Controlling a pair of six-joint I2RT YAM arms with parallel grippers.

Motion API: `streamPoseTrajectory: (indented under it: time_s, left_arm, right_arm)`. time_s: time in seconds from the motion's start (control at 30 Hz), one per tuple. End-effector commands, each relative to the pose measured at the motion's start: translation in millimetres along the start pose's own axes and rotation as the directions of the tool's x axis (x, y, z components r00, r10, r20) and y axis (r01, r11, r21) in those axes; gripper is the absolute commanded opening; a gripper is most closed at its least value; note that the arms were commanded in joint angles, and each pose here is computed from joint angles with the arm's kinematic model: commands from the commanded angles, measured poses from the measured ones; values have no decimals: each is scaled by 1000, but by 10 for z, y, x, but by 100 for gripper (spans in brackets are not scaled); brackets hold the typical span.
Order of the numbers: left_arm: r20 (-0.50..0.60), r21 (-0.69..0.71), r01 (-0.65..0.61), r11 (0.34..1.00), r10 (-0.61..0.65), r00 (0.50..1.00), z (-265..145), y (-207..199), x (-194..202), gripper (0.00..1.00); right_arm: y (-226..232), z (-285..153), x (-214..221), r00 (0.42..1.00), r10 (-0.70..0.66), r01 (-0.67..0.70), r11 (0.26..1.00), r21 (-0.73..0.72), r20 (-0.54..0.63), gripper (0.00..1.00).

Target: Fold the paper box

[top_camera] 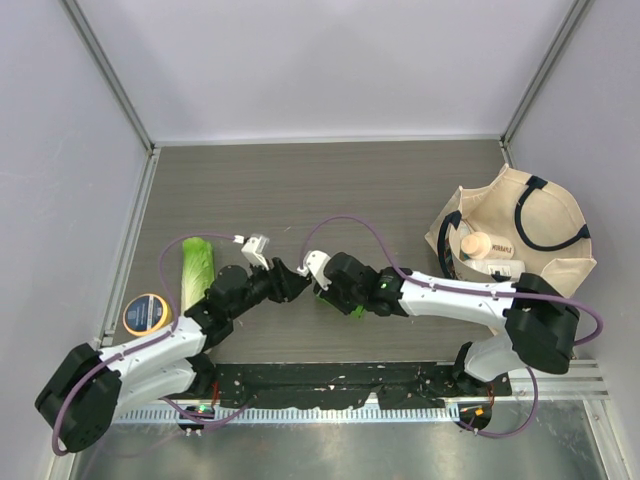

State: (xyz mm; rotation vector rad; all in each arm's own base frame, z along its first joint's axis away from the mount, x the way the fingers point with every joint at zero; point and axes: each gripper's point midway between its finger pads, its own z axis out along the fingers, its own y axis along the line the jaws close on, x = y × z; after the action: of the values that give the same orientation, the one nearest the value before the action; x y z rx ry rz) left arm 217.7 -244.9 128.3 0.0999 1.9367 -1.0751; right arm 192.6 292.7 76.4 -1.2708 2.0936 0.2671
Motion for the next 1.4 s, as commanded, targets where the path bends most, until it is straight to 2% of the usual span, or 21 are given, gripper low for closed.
streamPoseTrajectory:
  time_s: [0.0,0.07,0.3,0.4,0.53,0.63,0.7,0.73,0.83,1.13,1.17,1.3,1.37]
  left_arm:
    - [69,87,-142,986,136,988,-31,-191,-205,47]
    - [68,99,-198,975,192,979,-34,-200,-201,46]
    - [25,144,-277,950,276,961,-24,-177,-45,50]
    - [17,156,-285,946,285,958,-24,-173,-5,47]
    - [2,125,-288,950,290,957,-4,-94,20,37]
    - [13,79,-299,951,298,954,-1,-47,-52,37]
    - [21,29,-301,953,300,954,-4,-1,-131,42]
    - [30,27,-318,948,317,948,-9,-8,-161,48]
    - [24,21,-319,948,318,948,-15,-4,-178,55]
    - [-32,54,-287,957,289,957,80,39,-17,55]
    - [-34,58,-292,955,294,955,95,29,-24,54]
    - [-58,67,-297,953,300,952,135,22,-2,38]
    - [-49,82,-284,955,289,956,130,-14,-7,34]
  right_arm:
    - [77,31,-257,997,-37,43,996,-77,75,15]
    - [142,52,-264,997,-28,38,989,-145,75,15]
    - [183,111,-323,998,-31,41,975,-220,49,15]
    - [170,99,-357,998,-24,36,972,-232,54,15]
    - [174,115,-356,999,-20,29,970,-241,42,15]
    - [197,137,-325,999,-22,28,968,-251,26,15]
    - [201,140,-315,999,-22,28,967,-253,24,15]
    - [204,144,-315,999,-22,28,967,-254,25,15]
    - [210,163,-314,999,-27,32,966,-258,22,15]
    - [197,171,-299,999,-28,32,965,-260,20,14]
    - [203,159,-305,999,-25,30,963,-266,24,15]
    - [188,166,-290,1000,-22,27,964,-264,21,14]
    - [181,164,-282,1000,-21,25,965,-262,19,14]
